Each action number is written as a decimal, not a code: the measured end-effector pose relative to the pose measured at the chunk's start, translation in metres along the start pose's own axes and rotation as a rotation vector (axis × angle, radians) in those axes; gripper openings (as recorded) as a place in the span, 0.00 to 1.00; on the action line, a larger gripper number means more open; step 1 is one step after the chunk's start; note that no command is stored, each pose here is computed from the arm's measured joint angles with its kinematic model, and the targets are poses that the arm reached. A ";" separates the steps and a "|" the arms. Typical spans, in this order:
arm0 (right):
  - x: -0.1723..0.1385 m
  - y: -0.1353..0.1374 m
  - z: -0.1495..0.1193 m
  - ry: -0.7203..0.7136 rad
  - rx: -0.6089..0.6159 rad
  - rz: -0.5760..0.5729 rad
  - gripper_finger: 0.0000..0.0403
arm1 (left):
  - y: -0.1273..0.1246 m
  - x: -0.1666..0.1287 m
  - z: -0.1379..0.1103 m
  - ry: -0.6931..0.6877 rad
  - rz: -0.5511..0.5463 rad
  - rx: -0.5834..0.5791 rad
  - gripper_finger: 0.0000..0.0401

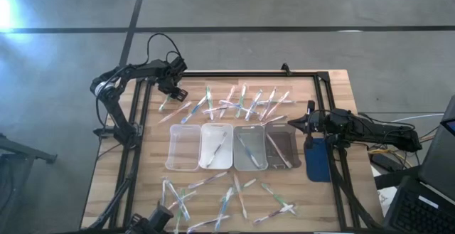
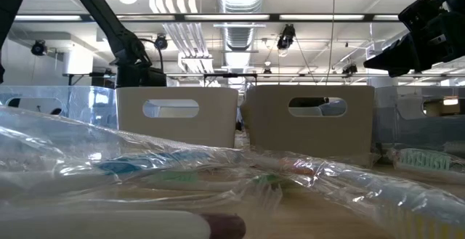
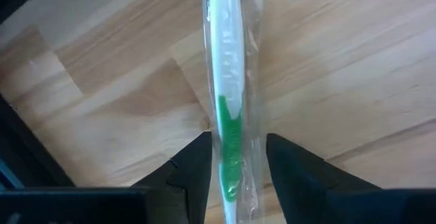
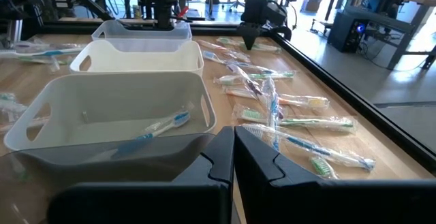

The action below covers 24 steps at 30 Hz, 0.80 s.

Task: Pick & Place Toothbrushes
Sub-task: Put the green toothbrush into the transparent bin

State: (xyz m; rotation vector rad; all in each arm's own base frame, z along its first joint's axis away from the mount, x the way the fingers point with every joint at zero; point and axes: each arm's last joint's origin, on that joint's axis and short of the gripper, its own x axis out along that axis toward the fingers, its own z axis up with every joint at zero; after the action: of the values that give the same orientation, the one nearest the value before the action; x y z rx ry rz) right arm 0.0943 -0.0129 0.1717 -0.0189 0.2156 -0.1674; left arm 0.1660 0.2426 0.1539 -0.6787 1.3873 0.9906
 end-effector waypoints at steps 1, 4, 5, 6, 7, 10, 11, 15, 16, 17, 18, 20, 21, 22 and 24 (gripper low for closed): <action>0.000 0.000 0.000 0.000 0.000 0.000 0.02 | 0.000 0.000 0.000 -0.001 -0.002 -0.002 0.34; 0.000 0.000 0.000 0.000 0.000 0.000 0.02 | 0.000 0.000 0.000 -0.003 -0.006 -0.005 0.28; 0.000 0.000 0.000 0.000 0.000 0.000 0.02 | 0.000 0.000 0.001 -0.004 -0.007 -0.005 0.26; 0.000 0.000 0.000 0.000 0.000 0.000 0.02 | 0.000 0.000 0.001 -0.004 -0.007 -0.005 0.24; 0.000 0.000 0.000 0.000 0.000 0.000 0.02 | 0.000 0.000 0.001 -0.005 -0.008 -0.005 0.22; 0.000 0.000 0.000 0.000 0.000 0.000 0.02 | -0.001 0.000 0.001 -0.006 -0.011 -0.005 0.17; 0.000 0.000 0.000 0.000 0.000 0.000 0.02 | -0.001 0.000 0.001 -0.006 -0.012 -0.005 0.15; 0.000 0.000 0.000 0.000 0.000 0.000 0.02 | -0.001 0.000 0.002 -0.008 -0.013 -0.004 0.09; 0.000 0.000 0.000 0.000 0.000 0.000 0.02 | -0.001 0.000 0.002 -0.009 -0.012 -0.005 0.07; 0.000 0.000 0.000 0.000 0.000 0.000 0.02 | -0.001 0.000 0.002 -0.010 -0.009 -0.004 0.06; 0.000 0.000 0.000 0.000 0.000 0.000 0.02 | -0.001 -0.001 0.002 -0.013 -0.006 -0.001 0.05; 0.000 0.000 0.000 0.000 0.000 0.000 0.02 | 0.000 -0.003 0.002 -0.022 0.001 -0.001 0.05; 0.000 0.000 0.000 0.000 0.000 0.000 0.02 | 0.001 -0.003 0.002 -0.030 0.015 -0.003 0.05; 0.000 0.000 0.000 0.000 0.000 0.000 0.02 | 0.002 -0.005 0.002 -0.036 0.018 -0.006 0.05; 0.000 0.000 0.000 0.000 0.000 0.000 0.02 | 0.003 -0.010 0.001 -0.047 0.016 -0.008 0.07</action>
State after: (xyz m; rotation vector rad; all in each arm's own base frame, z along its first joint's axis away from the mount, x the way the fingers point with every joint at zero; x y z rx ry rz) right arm 0.0943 -0.0129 0.1717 -0.0189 0.2156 -0.1677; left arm 0.1645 0.2428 0.1645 -0.6474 1.3505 1.0195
